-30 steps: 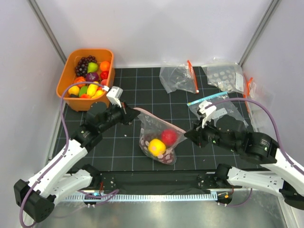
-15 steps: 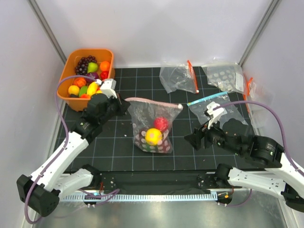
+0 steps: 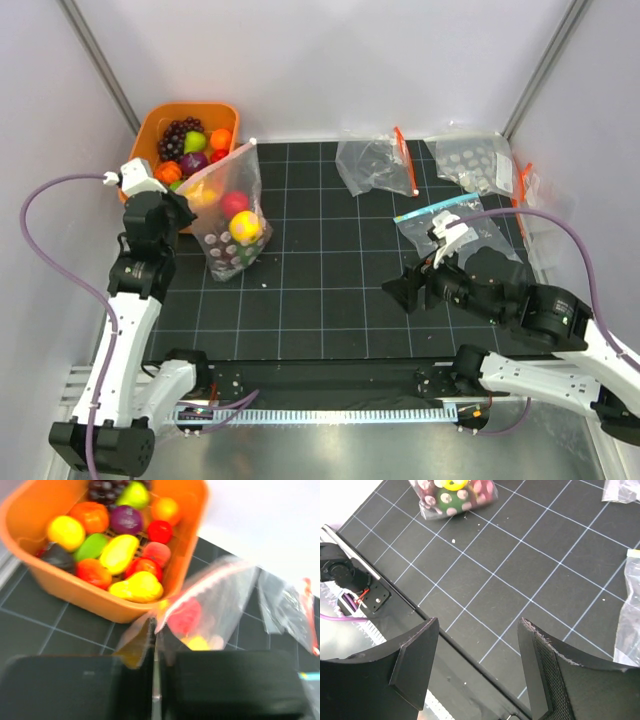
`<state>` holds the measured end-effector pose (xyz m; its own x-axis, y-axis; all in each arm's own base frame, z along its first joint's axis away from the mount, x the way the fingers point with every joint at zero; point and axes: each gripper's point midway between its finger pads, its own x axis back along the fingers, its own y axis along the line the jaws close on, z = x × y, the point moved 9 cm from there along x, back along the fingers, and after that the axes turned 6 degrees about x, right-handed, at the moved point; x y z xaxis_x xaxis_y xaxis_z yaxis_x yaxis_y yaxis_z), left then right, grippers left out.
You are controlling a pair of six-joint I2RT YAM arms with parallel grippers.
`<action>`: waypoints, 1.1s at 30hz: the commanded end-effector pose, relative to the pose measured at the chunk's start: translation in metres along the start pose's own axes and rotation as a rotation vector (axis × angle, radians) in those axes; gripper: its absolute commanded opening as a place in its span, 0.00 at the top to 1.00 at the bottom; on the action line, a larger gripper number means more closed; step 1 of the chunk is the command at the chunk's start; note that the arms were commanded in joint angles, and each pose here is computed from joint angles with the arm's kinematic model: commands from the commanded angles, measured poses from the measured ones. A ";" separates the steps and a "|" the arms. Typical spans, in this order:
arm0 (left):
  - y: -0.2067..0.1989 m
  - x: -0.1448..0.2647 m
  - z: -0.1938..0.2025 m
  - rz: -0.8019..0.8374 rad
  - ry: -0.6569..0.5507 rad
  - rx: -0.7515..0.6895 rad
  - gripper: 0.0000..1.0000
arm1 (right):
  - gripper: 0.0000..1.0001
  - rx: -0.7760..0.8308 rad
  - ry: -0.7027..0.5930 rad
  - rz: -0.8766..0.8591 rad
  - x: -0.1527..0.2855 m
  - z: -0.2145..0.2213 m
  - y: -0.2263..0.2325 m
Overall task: Place the food in the zip-top bag and seal the zipper
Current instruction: Place the zipper food storage bag at the center of the board, then reset both arms
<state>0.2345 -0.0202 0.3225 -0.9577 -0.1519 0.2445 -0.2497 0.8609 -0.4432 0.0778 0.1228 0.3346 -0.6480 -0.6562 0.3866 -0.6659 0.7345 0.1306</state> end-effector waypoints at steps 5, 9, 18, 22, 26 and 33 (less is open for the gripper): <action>-0.004 -0.003 -0.006 0.073 -0.006 0.008 0.14 | 0.28 -0.032 -0.018 -0.036 -0.012 -0.005 0.008; -0.009 0.024 -0.019 0.125 -0.011 0.015 0.00 | 0.23 -0.057 -0.021 -0.002 -0.019 -0.001 0.007; -0.015 0.082 0.009 0.418 0.272 -0.037 0.00 | 0.18 -0.126 -0.025 0.177 -0.060 0.035 -0.004; 0.002 0.089 0.049 0.486 0.383 -0.051 0.00 | 0.18 -0.139 -0.054 0.238 -0.070 0.060 -0.014; 0.018 0.099 0.065 0.434 0.357 -0.070 0.00 | 0.18 -0.167 -0.112 0.302 -0.073 0.083 -0.025; 0.022 0.122 0.062 0.508 0.241 -0.074 0.00 | 0.10 -0.201 -0.212 0.252 -0.072 0.109 -0.031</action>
<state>0.1100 -0.0486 0.2801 -0.8872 0.3686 0.2774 0.1882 0.8382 -0.5119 0.0989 0.1243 0.1872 -0.8130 -0.4466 0.3737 -0.4194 0.8943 0.1563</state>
